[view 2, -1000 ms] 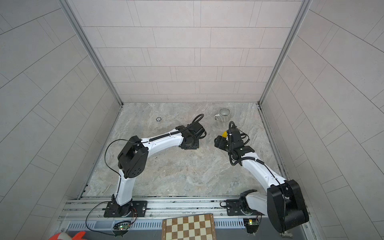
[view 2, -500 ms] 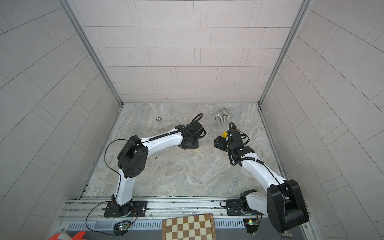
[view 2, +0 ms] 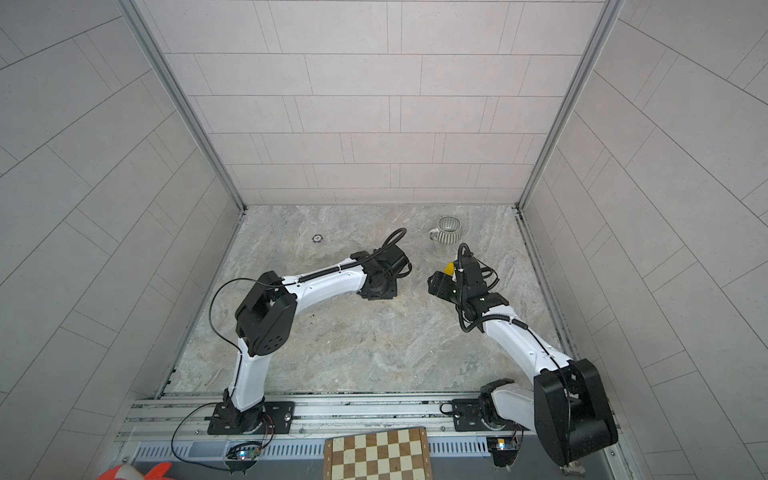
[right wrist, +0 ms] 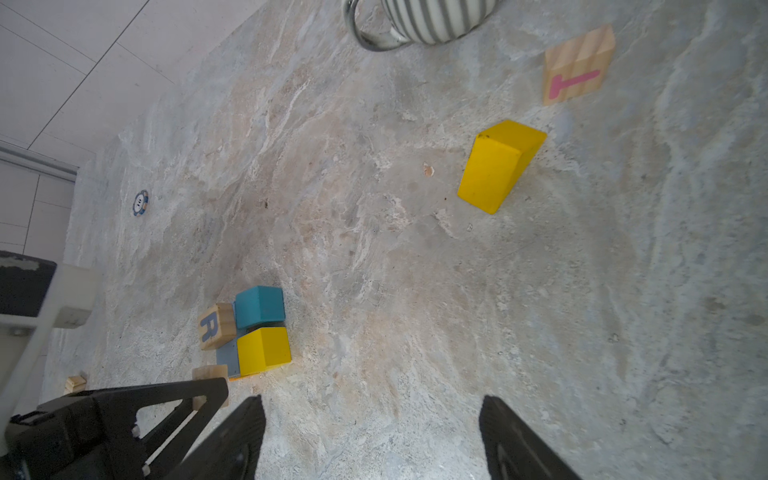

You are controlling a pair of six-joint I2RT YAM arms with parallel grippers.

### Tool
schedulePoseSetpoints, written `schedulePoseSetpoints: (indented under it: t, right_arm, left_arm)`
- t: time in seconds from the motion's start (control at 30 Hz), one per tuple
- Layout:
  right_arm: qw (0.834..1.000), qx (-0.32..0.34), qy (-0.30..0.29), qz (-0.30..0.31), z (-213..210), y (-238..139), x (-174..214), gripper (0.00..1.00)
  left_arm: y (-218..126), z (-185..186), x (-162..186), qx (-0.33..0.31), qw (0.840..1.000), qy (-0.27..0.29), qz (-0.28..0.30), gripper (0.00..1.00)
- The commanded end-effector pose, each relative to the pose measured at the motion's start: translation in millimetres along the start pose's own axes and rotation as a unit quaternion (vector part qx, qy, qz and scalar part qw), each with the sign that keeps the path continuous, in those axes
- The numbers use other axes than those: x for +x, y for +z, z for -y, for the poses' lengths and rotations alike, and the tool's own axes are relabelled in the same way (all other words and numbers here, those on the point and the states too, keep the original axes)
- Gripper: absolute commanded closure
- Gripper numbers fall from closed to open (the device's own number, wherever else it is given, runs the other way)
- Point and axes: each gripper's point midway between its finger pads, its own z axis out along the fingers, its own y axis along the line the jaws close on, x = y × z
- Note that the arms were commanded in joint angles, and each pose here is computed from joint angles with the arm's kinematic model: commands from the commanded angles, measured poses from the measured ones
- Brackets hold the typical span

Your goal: Build the wood block tower

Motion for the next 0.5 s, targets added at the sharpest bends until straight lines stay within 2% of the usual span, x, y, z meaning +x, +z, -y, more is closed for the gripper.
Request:
schedulePoseSetpoints:
  t: [0.0, 0.47]
  right_arm:
    - [1.000, -0.003, 0.010, 0.003, 1, -2, 0, 0.17]
    - [1.000, -0.006, 0.010, 0.004, 0, -2, 0, 0.17]
  left_arm:
    - [1, -4, 7, -0.009, 1.000, -0.002, -0.004, 0.72]
    - [-1, -7, -4, -0.006, 1.000, -0.009, -0.003, 0.72]
